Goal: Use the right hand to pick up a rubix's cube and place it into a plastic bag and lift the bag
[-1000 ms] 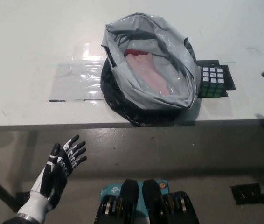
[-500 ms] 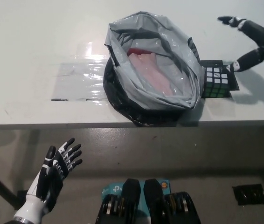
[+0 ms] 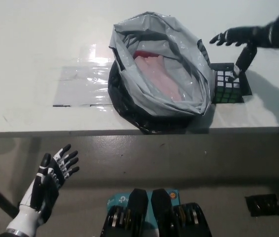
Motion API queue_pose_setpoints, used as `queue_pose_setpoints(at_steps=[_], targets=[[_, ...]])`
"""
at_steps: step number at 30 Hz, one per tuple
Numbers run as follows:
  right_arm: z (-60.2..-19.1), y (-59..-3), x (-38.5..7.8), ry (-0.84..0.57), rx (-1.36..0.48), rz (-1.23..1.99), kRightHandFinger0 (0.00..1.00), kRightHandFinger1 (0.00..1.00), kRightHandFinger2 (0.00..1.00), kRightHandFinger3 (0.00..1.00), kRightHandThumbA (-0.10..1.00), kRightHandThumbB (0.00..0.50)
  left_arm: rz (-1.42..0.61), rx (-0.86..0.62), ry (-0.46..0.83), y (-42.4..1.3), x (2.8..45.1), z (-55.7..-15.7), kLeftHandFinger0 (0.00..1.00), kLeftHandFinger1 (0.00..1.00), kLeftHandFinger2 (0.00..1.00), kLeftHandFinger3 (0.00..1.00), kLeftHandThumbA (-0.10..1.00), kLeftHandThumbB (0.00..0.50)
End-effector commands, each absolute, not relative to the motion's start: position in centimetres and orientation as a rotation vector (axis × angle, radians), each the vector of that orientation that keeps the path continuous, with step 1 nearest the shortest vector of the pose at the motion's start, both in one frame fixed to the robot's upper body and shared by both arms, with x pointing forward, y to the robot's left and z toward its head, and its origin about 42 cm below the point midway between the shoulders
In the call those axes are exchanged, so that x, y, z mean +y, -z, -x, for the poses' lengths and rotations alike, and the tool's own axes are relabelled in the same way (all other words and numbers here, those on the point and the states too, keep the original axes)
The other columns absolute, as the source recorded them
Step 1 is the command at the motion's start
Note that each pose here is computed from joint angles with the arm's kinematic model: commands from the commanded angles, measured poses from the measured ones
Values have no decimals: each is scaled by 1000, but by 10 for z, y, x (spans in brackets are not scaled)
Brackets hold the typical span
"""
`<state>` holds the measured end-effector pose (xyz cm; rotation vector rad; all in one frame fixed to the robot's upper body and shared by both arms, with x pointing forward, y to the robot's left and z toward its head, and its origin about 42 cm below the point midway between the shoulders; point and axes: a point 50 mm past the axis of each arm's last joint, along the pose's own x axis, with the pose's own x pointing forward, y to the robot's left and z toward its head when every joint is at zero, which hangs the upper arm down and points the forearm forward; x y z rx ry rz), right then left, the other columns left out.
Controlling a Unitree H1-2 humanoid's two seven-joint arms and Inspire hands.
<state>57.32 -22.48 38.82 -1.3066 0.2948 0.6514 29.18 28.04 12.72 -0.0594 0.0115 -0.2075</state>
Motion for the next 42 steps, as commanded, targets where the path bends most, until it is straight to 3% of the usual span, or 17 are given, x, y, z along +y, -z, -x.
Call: queue_pose_setpoints(at_steps=[1, 18, 37, 39, 42], targets=[[-578, -430, -217, -664, 289, 1415, 1000, 1000, 1000, 1000, 927, 500, 37, -63, 225, -143, 285, -293, 1000, 1000, 1000, 1000, 1000, 262], [-591, -401, -207, -671, 335, 1521, 1000, 1000, 1000, 1000, 1000, 500, 28, -67, 226, -143, 285, -291, 1000, 1000, 1000, 1000, 1000, 259], [-596, -367, -200, -615, 295, 1532, 1000, 1000, 1000, 1000, 970, 500, 12, -80, 222, -146, 285, -293, 1000, 1000, 1000, 1000, 1000, 265], [-596, -366, -201, -610, 292, 1543, 1000, 1000, 1000, 1000, 972, 500, 17, -85, 221, -146, 286, -294, 1000, 1000, 1000, 1000, 1000, 247], [-597, -363, -202, -602, 291, 1555, 1000, 1000, 1000, 1000, 964, 500, 19, -82, 217, -147, 286, -295, 1000, 1000, 1000, 1000, 1000, 268]])
